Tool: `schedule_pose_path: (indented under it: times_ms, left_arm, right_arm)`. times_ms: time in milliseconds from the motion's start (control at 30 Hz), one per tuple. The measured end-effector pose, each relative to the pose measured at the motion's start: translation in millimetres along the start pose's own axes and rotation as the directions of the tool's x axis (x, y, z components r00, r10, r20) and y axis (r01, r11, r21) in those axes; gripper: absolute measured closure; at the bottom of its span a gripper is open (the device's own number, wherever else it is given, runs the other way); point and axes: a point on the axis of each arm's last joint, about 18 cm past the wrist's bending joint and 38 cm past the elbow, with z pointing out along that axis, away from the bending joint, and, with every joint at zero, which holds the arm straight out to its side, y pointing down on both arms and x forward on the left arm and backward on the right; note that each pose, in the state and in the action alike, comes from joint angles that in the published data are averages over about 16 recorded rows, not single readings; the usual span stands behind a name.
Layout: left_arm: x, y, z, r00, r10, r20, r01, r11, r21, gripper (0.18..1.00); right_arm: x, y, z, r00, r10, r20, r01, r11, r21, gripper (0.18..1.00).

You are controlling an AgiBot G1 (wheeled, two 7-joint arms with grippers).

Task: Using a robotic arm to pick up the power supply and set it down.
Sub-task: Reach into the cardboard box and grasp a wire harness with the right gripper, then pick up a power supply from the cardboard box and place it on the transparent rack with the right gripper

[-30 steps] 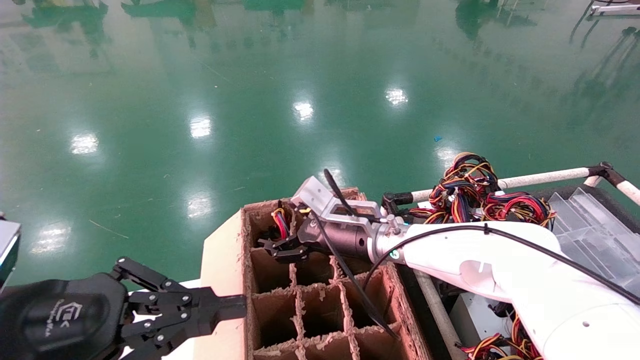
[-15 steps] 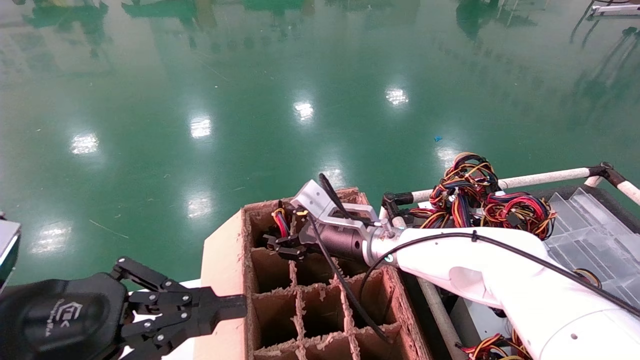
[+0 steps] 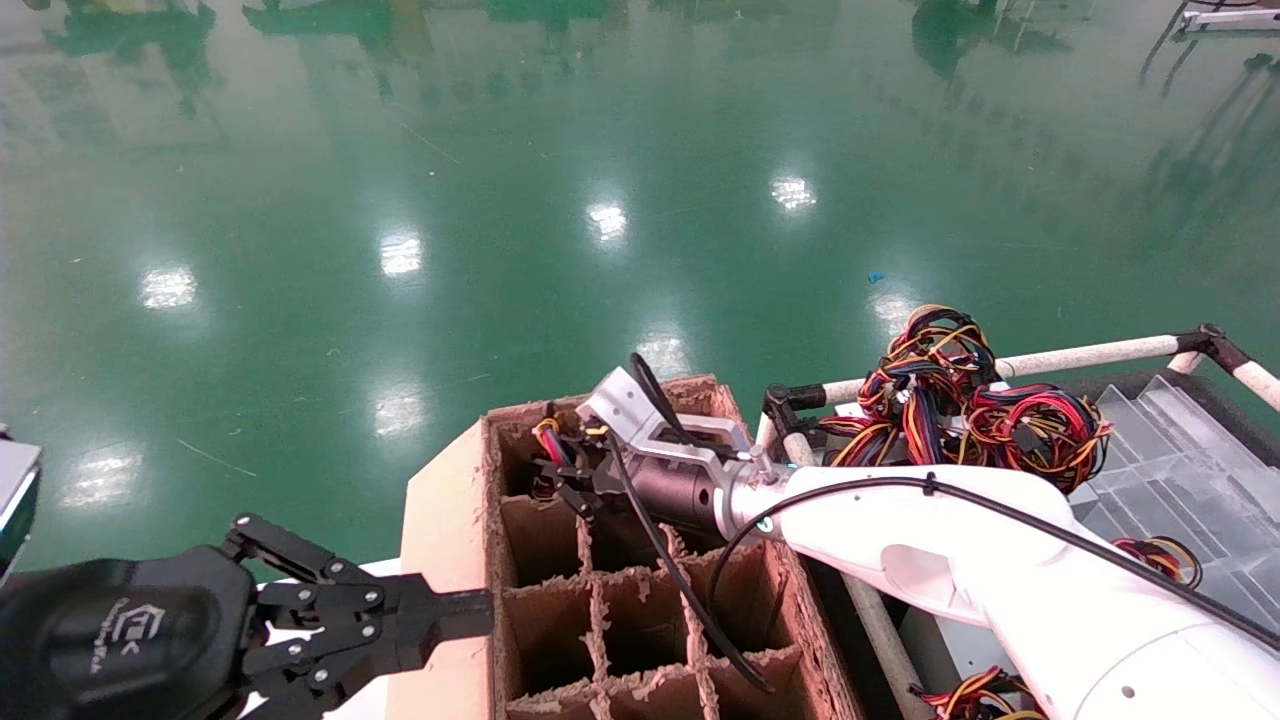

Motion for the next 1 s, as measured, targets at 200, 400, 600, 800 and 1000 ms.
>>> schedule_pose_path:
  times_ms: [200, 400, 600, 800, 1000]
  left_arm:
    - [0.0, 0.0, 0.0, 1.000, 0.000, 0.000, 0.000, 1.000, 0.000, 0.993]
    - [0.0, 0.0, 0.0, 1.000, 0.000, 0.000, 0.000, 1.000, 0.000, 0.992]
    - [0.0, 0.0, 0.0, 1.000, 0.000, 0.000, 0.000, 1.000, 0.000, 0.983]
    - [0.0, 0.0, 0.0, 1.000, 0.000, 0.000, 0.000, 1.000, 0.000, 0.954]
    - [0.0, 0.0, 0.0, 1.000, 0.000, 0.000, 0.000, 1.000, 0.000, 0.887]
  right_arm:
    - [-1.3, 0.4, 0.9, 1.000, 0.022, 0.001, -0.022, 1.000, 0.004, 0.822]
    - [-1.2, -0.6, 0.4, 0.999, 0.046, 0.004, -0.046, 0.999, 0.016, 0.905]
    - [1.4, -6.6, -2.6, 0.997, 0.074, 0.011, -0.074, 0.996, 0.048, 0.950]
    - [7.3, -20.6, -10.4, 0.995, 0.094, 0.030, -0.096, 0.990, 0.107, 0.966]
    - [17.2, -42.8, -27.6, 0.993, 0.098, 0.063, -0.108, 0.974, 0.201, 0.969]
